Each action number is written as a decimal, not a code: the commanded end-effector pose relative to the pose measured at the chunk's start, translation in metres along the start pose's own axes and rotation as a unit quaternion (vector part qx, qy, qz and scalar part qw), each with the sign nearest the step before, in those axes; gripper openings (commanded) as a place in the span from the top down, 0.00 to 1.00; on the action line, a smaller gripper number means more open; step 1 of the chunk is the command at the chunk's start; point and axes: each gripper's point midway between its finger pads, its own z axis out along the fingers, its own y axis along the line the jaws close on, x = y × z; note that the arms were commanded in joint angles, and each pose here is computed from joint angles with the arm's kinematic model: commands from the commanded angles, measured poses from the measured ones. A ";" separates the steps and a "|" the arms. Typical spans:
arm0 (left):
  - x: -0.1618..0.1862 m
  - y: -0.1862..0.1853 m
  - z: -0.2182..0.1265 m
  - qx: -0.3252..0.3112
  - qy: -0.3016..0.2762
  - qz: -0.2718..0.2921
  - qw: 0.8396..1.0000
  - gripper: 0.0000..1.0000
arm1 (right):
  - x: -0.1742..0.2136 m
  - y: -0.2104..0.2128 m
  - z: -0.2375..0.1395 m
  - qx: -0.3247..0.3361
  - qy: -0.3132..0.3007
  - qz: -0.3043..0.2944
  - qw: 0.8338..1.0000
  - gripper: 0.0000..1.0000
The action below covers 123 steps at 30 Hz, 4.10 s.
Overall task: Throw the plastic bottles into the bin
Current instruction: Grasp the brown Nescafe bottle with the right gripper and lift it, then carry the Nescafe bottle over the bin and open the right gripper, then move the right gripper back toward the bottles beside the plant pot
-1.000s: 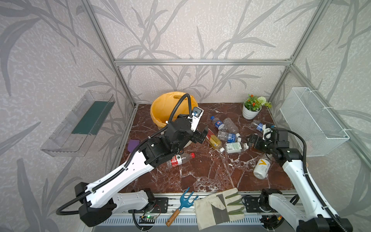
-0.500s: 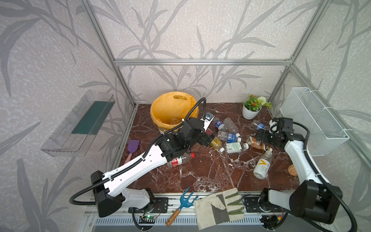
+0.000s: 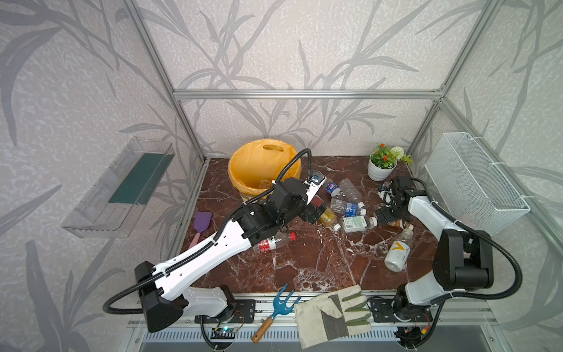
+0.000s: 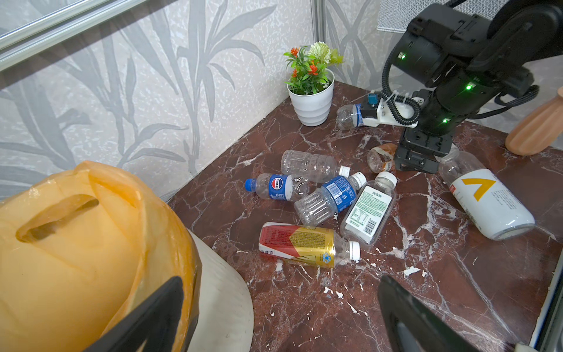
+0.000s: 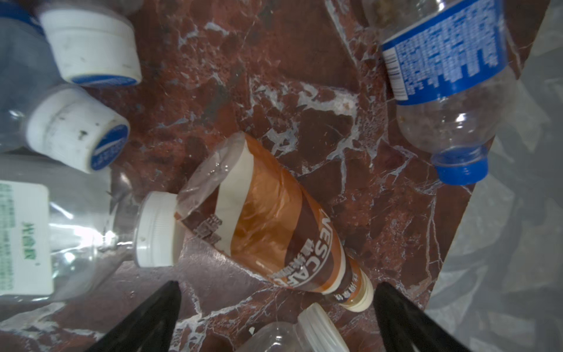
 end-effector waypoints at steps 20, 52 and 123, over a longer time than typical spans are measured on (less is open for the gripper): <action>-0.002 0.011 -0.004 -0.003 -0.011 -0.012 1.000 0.01 | -0.034 -0.004 0.058 -0.058 0.000 -0.151 0.987 0.22; -0.006 0.027 -0.009 -0.044 -0.023 -0.057 0.997 0.01 | -0.122 -0.053 -0.099 0.014 -0.235 0.038 0.971 0.46; 0.009 0.124 -0.106 -0.167 -0.117 -0.255 0.945 0.01 | -0.162 0.015 -0.246 -0.111 -0.431 0.147 0.883 0.04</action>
